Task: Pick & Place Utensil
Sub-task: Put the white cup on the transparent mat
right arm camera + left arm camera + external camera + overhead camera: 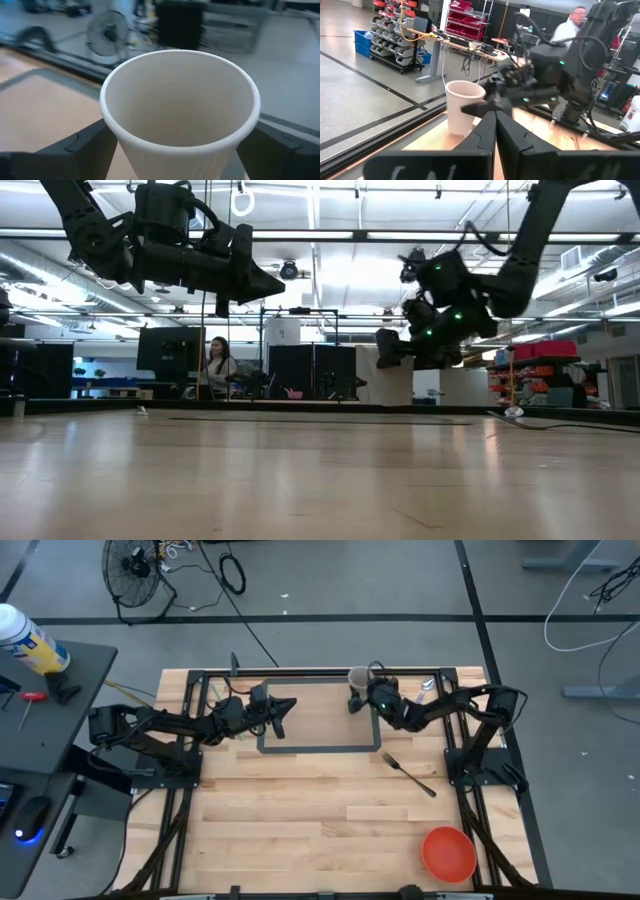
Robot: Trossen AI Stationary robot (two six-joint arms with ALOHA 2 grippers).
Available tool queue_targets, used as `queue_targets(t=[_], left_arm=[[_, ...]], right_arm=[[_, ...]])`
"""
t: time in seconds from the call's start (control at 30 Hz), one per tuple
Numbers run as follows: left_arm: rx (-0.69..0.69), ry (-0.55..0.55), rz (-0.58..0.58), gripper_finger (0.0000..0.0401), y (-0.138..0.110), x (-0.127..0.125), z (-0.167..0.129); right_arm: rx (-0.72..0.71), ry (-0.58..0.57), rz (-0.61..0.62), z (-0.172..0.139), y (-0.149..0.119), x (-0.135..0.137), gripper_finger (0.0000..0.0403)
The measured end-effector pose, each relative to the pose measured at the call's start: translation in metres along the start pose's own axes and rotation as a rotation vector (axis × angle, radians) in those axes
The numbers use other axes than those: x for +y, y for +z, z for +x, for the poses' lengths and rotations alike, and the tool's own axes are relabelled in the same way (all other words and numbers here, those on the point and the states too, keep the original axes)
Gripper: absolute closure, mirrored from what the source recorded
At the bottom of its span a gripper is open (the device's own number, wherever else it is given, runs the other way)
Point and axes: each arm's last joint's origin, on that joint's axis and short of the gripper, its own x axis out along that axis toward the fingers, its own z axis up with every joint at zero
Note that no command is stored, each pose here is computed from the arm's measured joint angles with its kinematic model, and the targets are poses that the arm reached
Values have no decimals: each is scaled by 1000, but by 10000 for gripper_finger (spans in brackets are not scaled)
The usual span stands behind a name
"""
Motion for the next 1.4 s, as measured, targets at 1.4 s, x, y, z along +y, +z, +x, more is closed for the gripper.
queue_targets(t=[1.4], left_arm=[[2, -4, -1, 387, 0, -1, 0]], right_arm=[[94, -94, 35, 37, -2, -24, 10]])
